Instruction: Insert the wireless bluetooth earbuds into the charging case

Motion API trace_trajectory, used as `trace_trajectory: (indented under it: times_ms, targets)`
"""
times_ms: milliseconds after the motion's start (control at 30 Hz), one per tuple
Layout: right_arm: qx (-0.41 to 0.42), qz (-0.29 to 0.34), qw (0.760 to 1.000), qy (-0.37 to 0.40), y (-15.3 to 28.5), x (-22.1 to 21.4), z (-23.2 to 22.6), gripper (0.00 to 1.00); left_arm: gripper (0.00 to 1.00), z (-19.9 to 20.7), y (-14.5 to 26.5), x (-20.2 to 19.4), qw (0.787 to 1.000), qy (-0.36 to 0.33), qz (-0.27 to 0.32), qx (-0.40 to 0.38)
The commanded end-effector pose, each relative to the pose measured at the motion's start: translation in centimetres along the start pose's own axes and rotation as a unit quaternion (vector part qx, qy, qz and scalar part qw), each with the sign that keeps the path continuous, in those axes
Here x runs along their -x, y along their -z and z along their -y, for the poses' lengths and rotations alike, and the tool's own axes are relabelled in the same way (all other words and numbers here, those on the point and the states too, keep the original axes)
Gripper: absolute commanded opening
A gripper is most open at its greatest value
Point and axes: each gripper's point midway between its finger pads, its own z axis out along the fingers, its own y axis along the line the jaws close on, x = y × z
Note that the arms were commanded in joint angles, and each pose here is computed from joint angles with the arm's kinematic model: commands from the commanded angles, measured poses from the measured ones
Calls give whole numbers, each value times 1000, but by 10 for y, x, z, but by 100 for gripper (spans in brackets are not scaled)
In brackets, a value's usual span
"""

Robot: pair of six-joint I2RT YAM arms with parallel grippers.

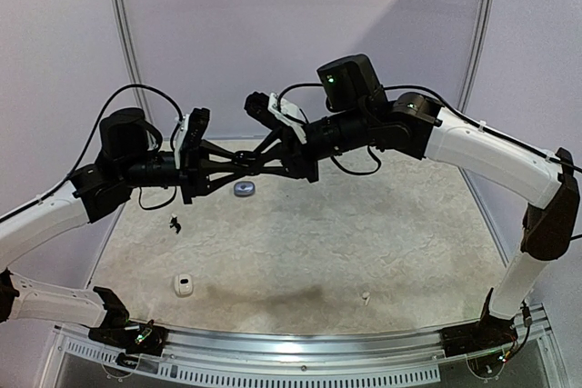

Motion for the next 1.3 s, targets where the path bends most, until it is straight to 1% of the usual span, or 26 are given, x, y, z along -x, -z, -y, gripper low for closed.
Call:
trace_trajectory:
  times_ms: [0, 33, 100, 133, 167, 200, 333, 533, 733, 900, 1100, 1200, 1267]
  targets:
    - [-25, 27, 999, 9, 11, 22, 7, 7, 0, 7, -4, 0, 1000, 1, 2, -12]
    - [-31, 27, 999, 8, 12, 23, 9, 14, 0, 7, -4, 0, 1000, 0, 1, -12]
    - [-53, 27, 998, 2, 12, 23, 17, 34, 0, 7, -4, -1, 1000, -3, 0, -13]
    - [-66, 27, 997, -5, 13, 22, 21, 41, 0, 8, -4, -1, 1000, -6, 0, -13]
    - [-78, 29, 997, -8, 13, 23, 25, 47, 0, 8, -4, -1, 1000, -10, -1, -14]
    - [-88, 30, 996, -11, 13, 23, 29, 49, 0, 9, -4, -1, 1000, -16, -1, -15]
    - [-111, 31, 993, -18, 13, 24, 38, 51, 0, 13, -4, 0, 999, -48, -2, -19]
    - [-120, 34, 992, -19, 17, 28, 42, 50, 0, 17, -2, -13, 997, -68, -30, -25]
    - [-122, 43, 991, -24, 26, 32, 45, 49, 0, 18, -1, -16, 997, -69, -35, -26]
    - [-123, 31, 991, -35, 21, 21, 48, 49, 0, 18, -1, -13, 997, -68, -30, -23]
    - [-100, 12, 994, -44, 13, 7, 42, 49, 0, 13, -1, -11, 998, -51, -24, -9]
    - [-45, 14, 998, -37, 9, 6, 23, 49, 0, 12, -1, -10, 999, -34, -17, -5]
    - [-22, 13, 999, -36, 7, 5, 15, 46, 0, 12, -2, -6, 999, -32, -6, -3]
